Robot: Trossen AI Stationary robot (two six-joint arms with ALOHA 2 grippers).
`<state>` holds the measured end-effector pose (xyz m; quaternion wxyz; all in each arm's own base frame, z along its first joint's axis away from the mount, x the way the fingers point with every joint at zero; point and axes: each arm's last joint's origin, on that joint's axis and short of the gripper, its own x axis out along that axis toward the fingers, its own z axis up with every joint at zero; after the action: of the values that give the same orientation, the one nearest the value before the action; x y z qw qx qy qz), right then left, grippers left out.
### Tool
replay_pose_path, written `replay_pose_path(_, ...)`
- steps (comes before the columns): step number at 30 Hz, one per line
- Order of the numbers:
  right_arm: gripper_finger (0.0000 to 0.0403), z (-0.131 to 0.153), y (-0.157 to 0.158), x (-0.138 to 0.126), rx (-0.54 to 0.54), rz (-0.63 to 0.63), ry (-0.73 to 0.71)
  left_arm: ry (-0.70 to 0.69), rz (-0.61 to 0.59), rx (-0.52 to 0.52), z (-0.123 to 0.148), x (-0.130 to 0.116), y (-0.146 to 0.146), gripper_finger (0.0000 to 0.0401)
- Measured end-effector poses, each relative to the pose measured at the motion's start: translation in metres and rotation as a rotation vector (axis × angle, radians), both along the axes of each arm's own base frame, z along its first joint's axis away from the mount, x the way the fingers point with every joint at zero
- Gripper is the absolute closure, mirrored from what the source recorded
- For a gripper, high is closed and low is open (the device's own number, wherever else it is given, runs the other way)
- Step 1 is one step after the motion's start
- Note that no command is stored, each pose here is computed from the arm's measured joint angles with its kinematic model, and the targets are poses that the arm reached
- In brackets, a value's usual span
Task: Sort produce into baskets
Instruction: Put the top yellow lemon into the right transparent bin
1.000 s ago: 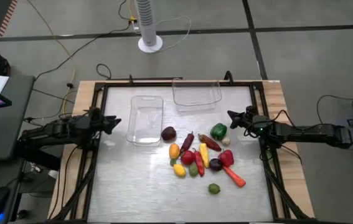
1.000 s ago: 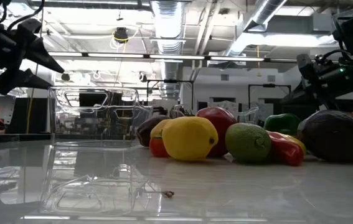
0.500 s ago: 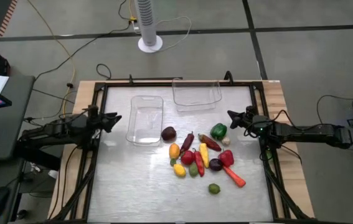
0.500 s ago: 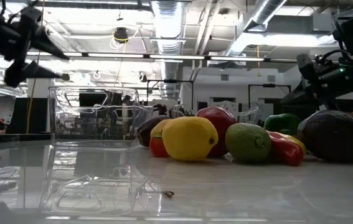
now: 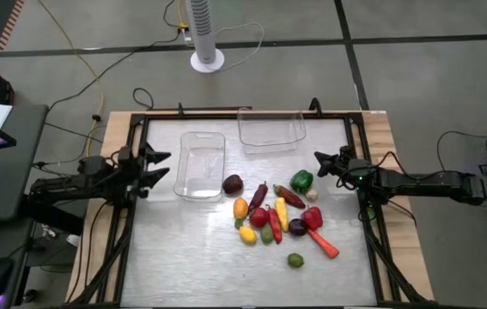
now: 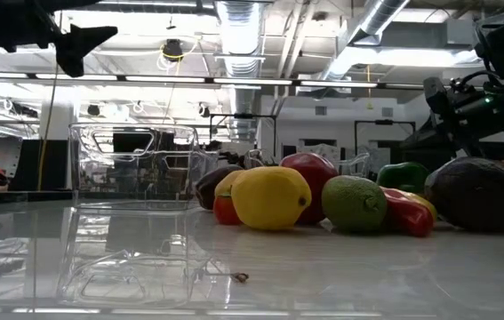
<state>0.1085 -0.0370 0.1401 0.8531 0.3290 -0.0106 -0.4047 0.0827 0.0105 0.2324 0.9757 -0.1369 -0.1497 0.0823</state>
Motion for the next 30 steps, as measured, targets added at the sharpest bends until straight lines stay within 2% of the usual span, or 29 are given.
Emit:
replay_pose_path(5, 0.0351, -0.0001, 0.0003, 0.0003, 0.005, 0.015, 0.000, -0.012, 0.001, -0.084, -0.0006, 0.0000, 0.0007, 0.0140)
replay_pose_path(7, 0.0351, -0.0001, 0.0004, 0.0003, 0.007, 0.016, -0.002, -0.006, 0.000, -0.089, -0.0012, 0.0002, 0.0007, 0.0140)
replay_pose_path(12, 0.0351, 0.0006, 0.0003, 0.0006, 0.005, 0.017, -0.011, 0.007, 0.033, -0.033, -0.0014, 0.0001, 0.0012, 0.0140)
replay_pose_path(16, 0.0351, 0.0015, 0.0002, 0.0008, -0.048, 0.033, 0.032, 0.005, 0.034, -0.035, -0.0012, 0.0001, 0.0012, 0.0140)
replay_pose_path(21, 0.0351, 0.0018, -0.0002, 0.0004, -0.058, 0.015, 0.036, 0.013, 0.037, -0.026, -0.0017, 0.0002, 0.0013, 0.0140)
replay_pose_path(25, 0.0351, 0.0018, -0.0002, 0.0004, -0.089, 0.026, 0.069, 0.027, 0.055, 0.035, -0.0017, 0.0002, 0.0013, 0.0140)
replay_pose_path(30, 0.0351, 0.0061, 0.0018, 0.0037, -0.216, 0.170, 0.137, -0.026, 0.060, 0.038, 0.0037, 0.0002, 0.0014, 0.0140)
